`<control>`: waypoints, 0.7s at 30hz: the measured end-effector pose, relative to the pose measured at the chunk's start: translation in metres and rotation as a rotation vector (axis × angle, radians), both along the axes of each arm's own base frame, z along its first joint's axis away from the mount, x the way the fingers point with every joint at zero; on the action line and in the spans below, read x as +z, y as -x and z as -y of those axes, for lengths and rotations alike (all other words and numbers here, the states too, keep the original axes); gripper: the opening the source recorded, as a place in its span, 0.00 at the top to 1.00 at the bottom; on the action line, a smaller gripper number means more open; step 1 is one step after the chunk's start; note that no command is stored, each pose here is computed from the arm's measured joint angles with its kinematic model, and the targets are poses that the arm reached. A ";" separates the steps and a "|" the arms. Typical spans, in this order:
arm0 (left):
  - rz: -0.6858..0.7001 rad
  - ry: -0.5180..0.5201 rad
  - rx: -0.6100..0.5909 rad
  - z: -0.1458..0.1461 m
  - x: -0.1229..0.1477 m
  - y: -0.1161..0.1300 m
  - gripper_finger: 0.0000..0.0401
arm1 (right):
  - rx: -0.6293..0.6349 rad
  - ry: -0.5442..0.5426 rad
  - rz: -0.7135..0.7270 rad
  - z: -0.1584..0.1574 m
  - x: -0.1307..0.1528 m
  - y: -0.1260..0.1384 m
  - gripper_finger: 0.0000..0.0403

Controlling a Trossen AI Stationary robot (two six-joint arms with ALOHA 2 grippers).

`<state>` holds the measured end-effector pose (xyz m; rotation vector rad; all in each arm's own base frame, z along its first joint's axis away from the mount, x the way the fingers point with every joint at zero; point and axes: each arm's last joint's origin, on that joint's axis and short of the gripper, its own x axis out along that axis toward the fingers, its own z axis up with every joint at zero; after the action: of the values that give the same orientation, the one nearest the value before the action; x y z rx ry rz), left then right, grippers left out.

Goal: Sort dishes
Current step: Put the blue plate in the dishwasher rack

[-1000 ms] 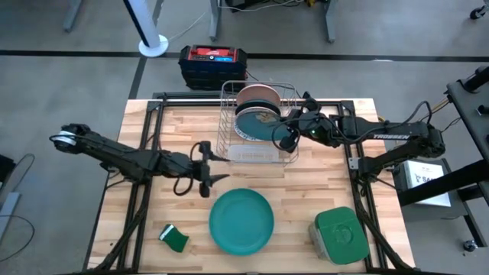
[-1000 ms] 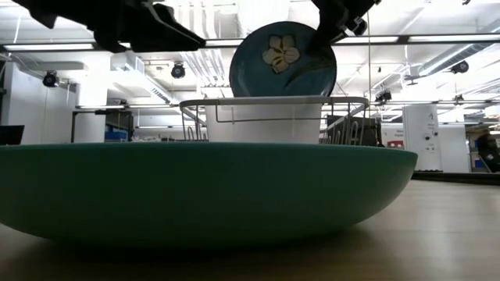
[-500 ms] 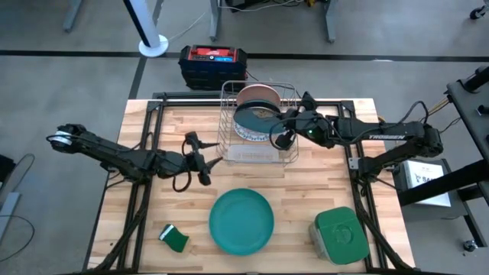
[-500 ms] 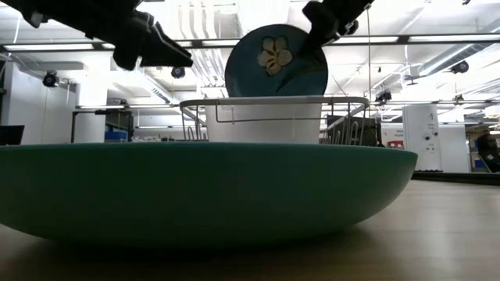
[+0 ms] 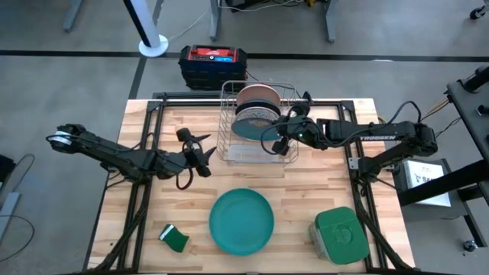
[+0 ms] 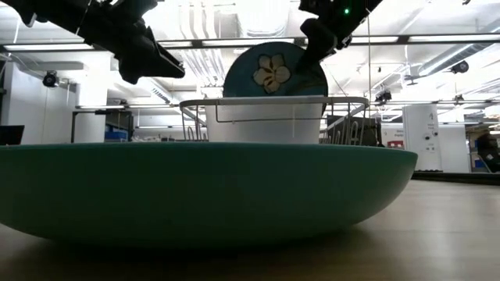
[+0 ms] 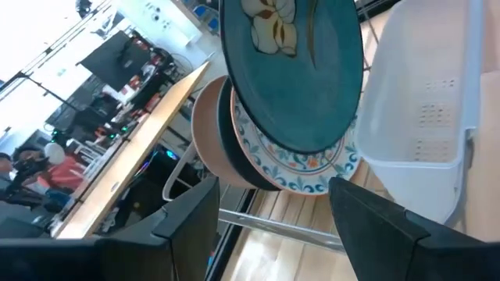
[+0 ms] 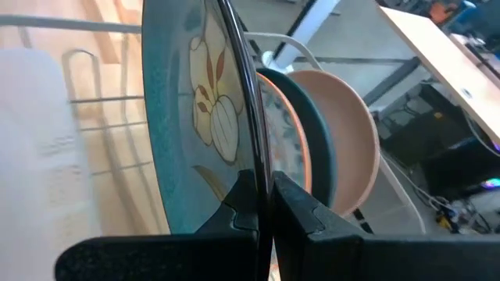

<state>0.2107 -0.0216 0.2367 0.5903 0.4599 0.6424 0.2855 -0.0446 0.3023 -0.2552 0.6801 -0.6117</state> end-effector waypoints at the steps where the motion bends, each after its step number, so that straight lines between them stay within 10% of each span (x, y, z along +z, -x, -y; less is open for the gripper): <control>1: 0.002 0.000 0.002 0.000 0.000 0.000 0.42 | -0.005 0.003 0.004 0.001 -0.001 0.000 1.00; 21: 0.008 0.011 0.009 -0.001 0.000 0.001 0.42 | 0.024 -0.028 0.013 0.006 -0.023 0.001 1.00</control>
<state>0.2101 -0.0204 0.2368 0.5755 0.4590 0.6502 0.2843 -0.0508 0.2792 -0.2325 0.6721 -0.5802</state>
